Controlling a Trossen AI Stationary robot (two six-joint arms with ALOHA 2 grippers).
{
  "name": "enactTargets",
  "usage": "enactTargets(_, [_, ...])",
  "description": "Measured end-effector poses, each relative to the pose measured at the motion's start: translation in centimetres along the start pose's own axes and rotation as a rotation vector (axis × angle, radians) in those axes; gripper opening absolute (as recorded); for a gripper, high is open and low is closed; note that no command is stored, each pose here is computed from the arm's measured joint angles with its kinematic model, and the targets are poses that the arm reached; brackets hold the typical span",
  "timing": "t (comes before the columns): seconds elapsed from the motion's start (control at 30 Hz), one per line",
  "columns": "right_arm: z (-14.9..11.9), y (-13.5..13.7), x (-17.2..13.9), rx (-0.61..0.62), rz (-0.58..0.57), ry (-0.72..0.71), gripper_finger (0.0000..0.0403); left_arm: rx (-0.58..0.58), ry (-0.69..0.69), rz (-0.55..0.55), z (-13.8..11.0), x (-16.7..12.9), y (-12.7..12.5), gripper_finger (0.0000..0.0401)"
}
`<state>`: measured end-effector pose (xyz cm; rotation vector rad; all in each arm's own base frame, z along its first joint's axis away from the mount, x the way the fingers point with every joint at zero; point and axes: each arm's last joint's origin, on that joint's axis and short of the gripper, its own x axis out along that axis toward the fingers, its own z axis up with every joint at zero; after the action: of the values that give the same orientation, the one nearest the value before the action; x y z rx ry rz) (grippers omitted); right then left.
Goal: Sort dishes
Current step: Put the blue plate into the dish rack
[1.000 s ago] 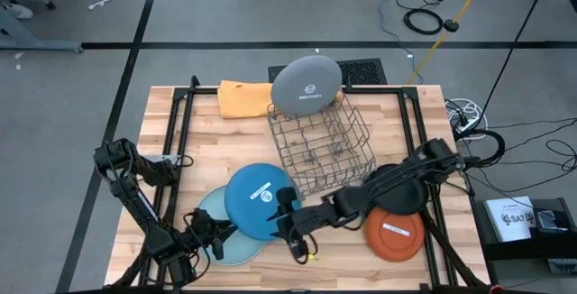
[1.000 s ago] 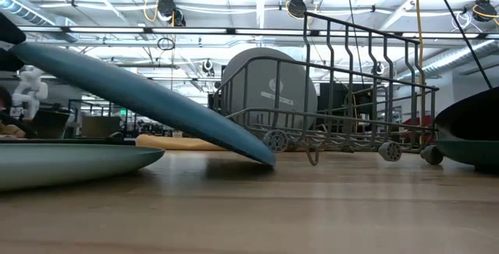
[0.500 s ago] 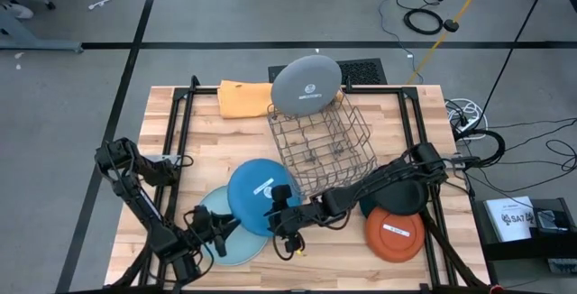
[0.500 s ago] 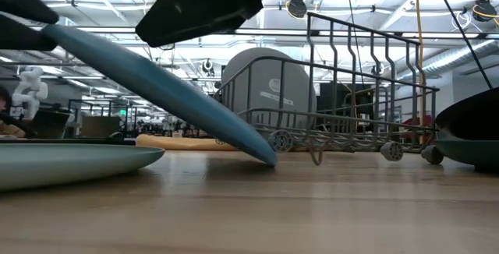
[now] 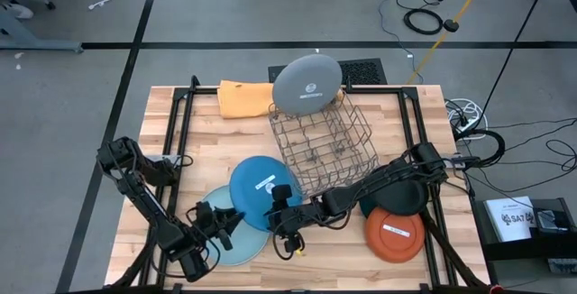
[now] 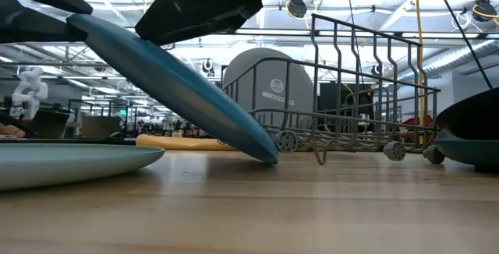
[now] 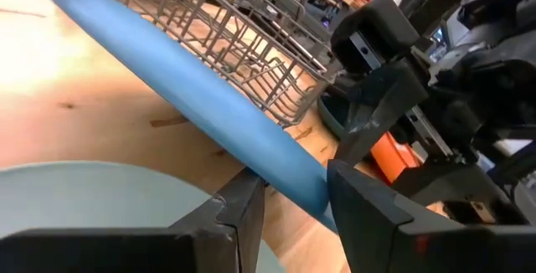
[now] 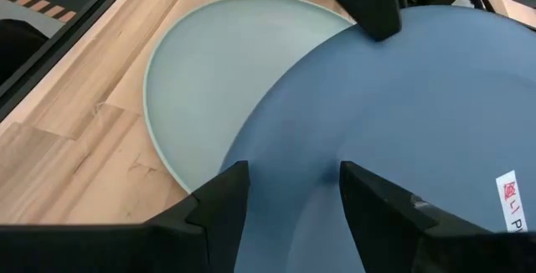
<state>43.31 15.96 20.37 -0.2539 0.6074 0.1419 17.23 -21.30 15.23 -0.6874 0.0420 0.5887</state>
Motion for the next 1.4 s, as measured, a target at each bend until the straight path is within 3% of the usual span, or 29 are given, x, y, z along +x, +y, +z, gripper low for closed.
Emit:
enactTargets(0.4, [0.0, 0.0, 0.0, 0.0, 0.0, 0.0, 0.0182, -0.092, -0.029, -0.014, 0.0, 0.3, -0.3, 0.0183])
enactTargets(0.77, [0.0, 0.0, 0.0, 0.0, 0.0, -0.001, 0.0182, -0.078, -0.088, 0.043, 0.7, 2.4, -0.3, 0.0182])
enactTargets(0.9, [0.0, 0.0, 0.0, 0.0, 0.0, -0.002, 0.0182, -0.079, -0.098, 0.057, 0.9, 2.9, -0.2, 0.0147])
enactTargets(1.13, [0.0, 0.0, 0.0, -0.001, 0.0, 0.002, 0.0182, -0.033, -0.109, 0.05, 0.9, 2.7, -0.2, 0.0023])
enactTargets(1.4, [0.2, 0.1, 0.0, -0.01, 0.006, -0.018, 0.0182, 0.065, -0.071, 0.012, 0.6, 1.3, -1.0, 0.0016])
